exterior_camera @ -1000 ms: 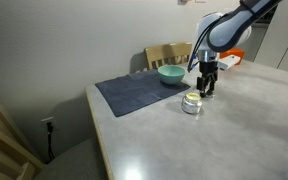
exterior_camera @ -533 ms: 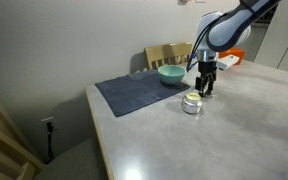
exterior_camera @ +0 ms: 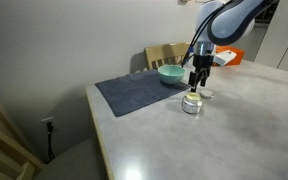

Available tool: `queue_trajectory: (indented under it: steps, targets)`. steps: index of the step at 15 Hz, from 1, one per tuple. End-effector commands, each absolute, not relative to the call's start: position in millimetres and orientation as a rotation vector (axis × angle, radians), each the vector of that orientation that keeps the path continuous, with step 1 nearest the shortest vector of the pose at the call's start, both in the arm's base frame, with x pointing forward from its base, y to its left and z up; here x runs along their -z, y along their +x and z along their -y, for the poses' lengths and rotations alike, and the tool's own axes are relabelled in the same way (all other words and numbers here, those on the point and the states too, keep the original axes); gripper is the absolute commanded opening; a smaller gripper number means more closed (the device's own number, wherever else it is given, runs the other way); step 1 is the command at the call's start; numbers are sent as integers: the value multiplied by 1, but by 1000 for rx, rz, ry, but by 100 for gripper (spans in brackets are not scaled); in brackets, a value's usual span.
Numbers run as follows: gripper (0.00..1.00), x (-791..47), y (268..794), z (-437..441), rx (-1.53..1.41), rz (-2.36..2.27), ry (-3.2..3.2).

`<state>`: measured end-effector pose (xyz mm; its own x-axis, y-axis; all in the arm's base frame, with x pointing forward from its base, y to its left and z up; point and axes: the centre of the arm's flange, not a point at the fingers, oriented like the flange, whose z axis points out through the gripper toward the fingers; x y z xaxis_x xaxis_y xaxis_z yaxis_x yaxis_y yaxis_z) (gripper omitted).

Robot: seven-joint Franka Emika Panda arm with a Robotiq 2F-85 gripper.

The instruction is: Remove the lid from the silver tin

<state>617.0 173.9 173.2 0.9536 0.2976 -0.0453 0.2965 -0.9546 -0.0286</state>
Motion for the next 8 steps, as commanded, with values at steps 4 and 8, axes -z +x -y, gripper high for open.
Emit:
queue_trajectory:
  steps: [4,8]
  targets:
    - [100,-210,584,-179,94,424,-3068]
    - [100,-205,599,-183,73,445,-3079]
